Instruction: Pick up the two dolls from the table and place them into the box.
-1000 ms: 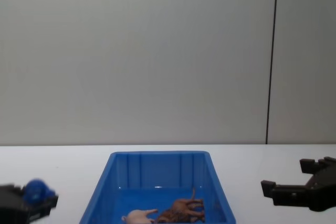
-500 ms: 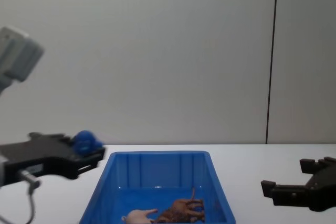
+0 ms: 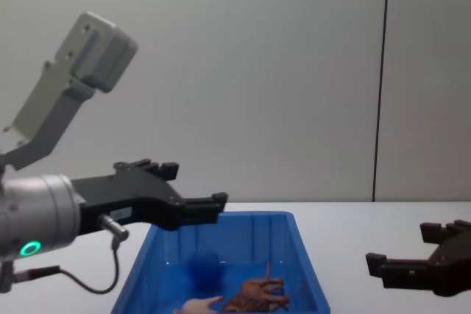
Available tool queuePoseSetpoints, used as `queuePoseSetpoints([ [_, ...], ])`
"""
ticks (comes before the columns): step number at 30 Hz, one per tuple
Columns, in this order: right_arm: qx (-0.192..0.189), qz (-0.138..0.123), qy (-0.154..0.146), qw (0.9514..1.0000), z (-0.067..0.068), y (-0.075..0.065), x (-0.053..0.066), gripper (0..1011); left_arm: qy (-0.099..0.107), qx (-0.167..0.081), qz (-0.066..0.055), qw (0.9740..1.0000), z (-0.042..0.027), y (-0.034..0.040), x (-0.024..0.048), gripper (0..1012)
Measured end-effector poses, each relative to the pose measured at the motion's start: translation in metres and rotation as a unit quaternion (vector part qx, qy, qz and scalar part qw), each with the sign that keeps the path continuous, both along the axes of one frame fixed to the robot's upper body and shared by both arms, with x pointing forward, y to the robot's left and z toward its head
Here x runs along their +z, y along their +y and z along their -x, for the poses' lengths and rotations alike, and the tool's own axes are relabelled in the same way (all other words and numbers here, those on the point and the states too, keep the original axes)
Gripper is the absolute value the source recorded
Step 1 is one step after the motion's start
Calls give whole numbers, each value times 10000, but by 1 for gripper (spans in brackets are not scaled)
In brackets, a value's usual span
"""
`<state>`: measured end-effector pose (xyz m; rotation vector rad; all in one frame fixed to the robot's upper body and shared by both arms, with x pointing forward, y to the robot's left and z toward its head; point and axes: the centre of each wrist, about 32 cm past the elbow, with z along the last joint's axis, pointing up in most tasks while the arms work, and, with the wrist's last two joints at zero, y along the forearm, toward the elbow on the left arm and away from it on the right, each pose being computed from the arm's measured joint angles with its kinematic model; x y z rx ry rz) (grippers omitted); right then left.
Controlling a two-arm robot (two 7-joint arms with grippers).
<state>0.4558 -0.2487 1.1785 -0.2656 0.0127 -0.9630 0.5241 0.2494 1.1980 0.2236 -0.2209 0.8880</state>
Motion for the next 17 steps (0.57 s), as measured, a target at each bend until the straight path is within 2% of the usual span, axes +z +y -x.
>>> queuePoseSetpoints([
  [5,0,0,0,10000,0,0,0,1001,-73,-111,31,9999,-32,-48,17,999],
  [17,0,0,0,10000,0,0,0,1001,-280,-264,147,9992,-70,-84,41,1001],
])
